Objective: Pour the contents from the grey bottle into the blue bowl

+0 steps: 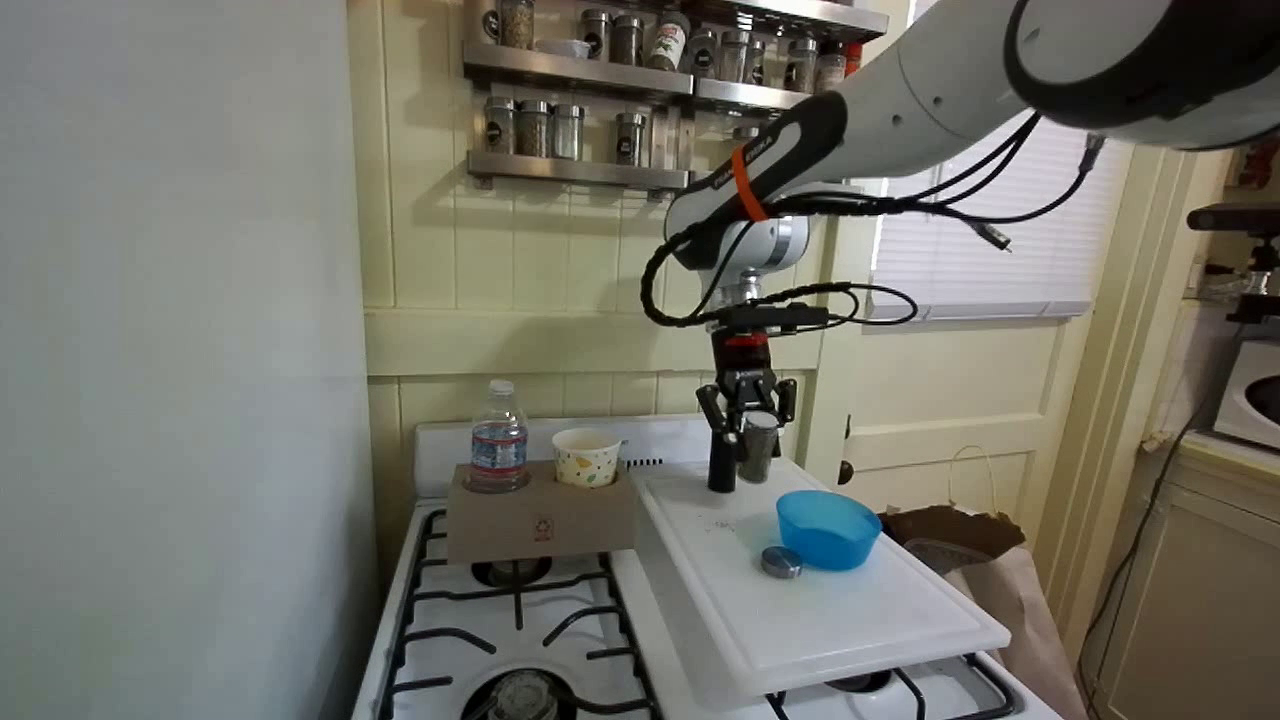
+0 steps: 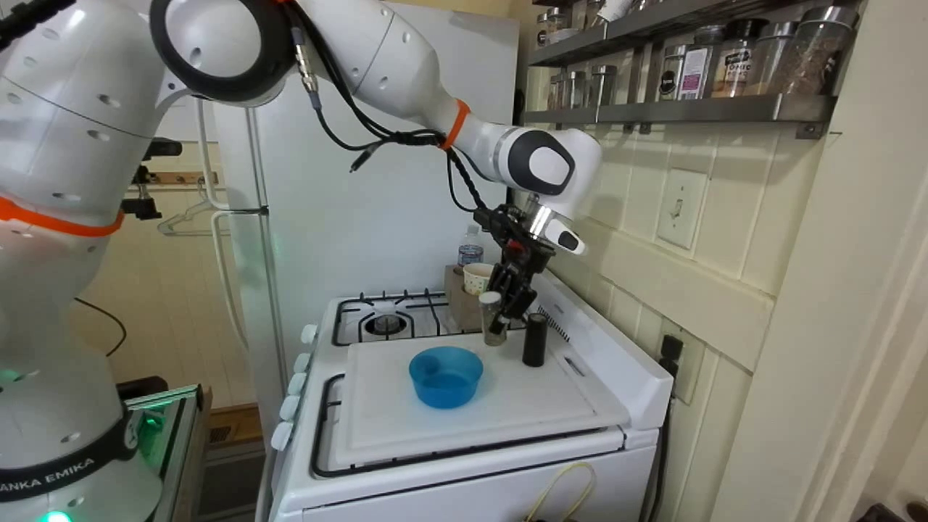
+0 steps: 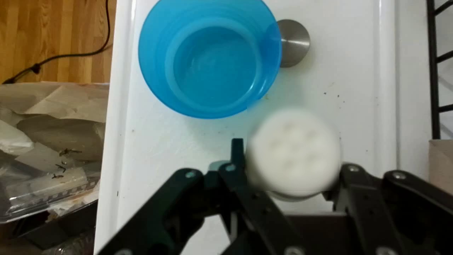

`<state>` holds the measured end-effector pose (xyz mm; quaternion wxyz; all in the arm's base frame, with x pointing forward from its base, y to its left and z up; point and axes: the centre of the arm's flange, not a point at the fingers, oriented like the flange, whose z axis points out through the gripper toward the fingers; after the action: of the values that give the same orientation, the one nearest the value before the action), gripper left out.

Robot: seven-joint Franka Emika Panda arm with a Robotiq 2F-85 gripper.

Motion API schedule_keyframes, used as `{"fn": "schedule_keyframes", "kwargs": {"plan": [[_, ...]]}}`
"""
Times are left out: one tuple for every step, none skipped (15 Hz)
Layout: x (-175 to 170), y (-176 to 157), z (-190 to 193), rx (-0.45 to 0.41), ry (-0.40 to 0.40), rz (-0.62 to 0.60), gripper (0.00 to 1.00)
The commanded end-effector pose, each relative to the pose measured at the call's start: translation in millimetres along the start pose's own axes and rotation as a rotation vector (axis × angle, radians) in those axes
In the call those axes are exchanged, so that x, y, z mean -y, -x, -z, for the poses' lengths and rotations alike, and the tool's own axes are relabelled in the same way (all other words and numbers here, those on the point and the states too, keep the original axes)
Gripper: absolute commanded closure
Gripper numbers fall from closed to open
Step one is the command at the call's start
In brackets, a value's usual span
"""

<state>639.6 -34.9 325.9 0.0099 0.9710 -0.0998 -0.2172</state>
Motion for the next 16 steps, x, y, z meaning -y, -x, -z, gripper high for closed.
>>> {"fn": "schedule_keyframes", "kwargs": {"plan": [[-2.5,74.7,0.5,-0.181,0.014,-0.036,0.77],[-4.1,83.7,4.1,-0.223,-0.001,-0.056,0.77],[-5.9,92.4,6.9,-0.263,-0.009,-0.078,0.77],[-8.7,103.4,10.0,-0.305,-0.032,-0.098,0.77],[-11.4,114.1,13.1,-0.347,-0.050,-0.124,0.77],[-15.7,121.3,15.5,-0.384,-0.066,-0.152,0.77],[-19.4,132.0,16.6,-0.429,-0.072,-0.191,0.77],[-22.5,140.8,16.0,-0.466,-0.078,-0.225,0.77],[-26.3,149.1,14.9,-0.505,-0.075,-0.258,0.77],[-31.5,156.8,13.3,-0.541,-0.068,-0.295,0.77],[-38.8,165.1,12.5,-0.576,-0.056,-0.329,0.77],[-42.2,172.8,8.5,-0.610,-0.049,-0.364,0.77],[-46.3,180.5,6.0,-0.646,-0.039,-0.397,0.77],[-49.1,187.7,2.1,-0.684,-0.027,-0.427,0.77],[-50.4,195.7,0.7,-0.728,-0.013,-0.450,0.77],[-50.8,202.8,-1.5,-0.776,0.000,-0.466,0.77]]}}
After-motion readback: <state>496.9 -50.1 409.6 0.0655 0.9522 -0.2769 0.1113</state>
